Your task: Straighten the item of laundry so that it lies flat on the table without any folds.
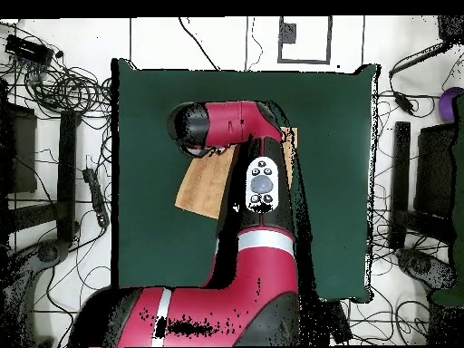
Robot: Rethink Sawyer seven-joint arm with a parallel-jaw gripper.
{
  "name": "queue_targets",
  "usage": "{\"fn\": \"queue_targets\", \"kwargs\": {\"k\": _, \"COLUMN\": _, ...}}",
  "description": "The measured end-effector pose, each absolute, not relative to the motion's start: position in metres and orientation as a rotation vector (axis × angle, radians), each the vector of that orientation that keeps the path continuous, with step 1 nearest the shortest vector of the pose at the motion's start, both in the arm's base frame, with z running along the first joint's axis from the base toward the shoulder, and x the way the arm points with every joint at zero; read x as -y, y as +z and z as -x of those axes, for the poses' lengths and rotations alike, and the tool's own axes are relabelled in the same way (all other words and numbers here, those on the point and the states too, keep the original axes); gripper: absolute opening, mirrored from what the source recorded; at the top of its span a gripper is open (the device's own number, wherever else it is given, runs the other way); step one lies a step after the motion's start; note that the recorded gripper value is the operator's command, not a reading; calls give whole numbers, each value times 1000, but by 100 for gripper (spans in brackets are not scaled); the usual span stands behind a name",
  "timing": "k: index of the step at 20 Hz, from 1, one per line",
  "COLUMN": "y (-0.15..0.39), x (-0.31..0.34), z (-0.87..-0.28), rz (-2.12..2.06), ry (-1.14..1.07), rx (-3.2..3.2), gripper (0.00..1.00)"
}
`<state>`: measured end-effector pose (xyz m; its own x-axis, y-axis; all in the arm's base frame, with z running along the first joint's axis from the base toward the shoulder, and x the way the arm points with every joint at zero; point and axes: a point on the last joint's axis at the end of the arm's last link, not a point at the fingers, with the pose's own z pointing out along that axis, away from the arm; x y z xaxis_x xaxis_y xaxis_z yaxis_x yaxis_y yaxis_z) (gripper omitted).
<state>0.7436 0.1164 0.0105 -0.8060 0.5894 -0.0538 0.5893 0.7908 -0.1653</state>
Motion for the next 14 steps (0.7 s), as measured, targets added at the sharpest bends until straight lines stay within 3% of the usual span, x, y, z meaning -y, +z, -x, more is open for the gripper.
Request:
{"fn": "queue_targets", "kwargs": {"k": 9, "y": 31, "x": -113, "z": -764, "rz": 1002, "ry": 275, "rx": 2976, "gripper": 0}}
{"fn": "queue_targets", "kwargs": {"k": 10, "y": 32, "x": -113, "z": -766, "rz": 1004, "ry": 274, "rx": 2979, "gripper": 100}}
{"fn": "queue_targets", "kwargs": {"k": 14, "y": 34, "x": -113, "z": -769, "rz": 1001, "ry": 273, "rx": 3001, "gripper": 100}}
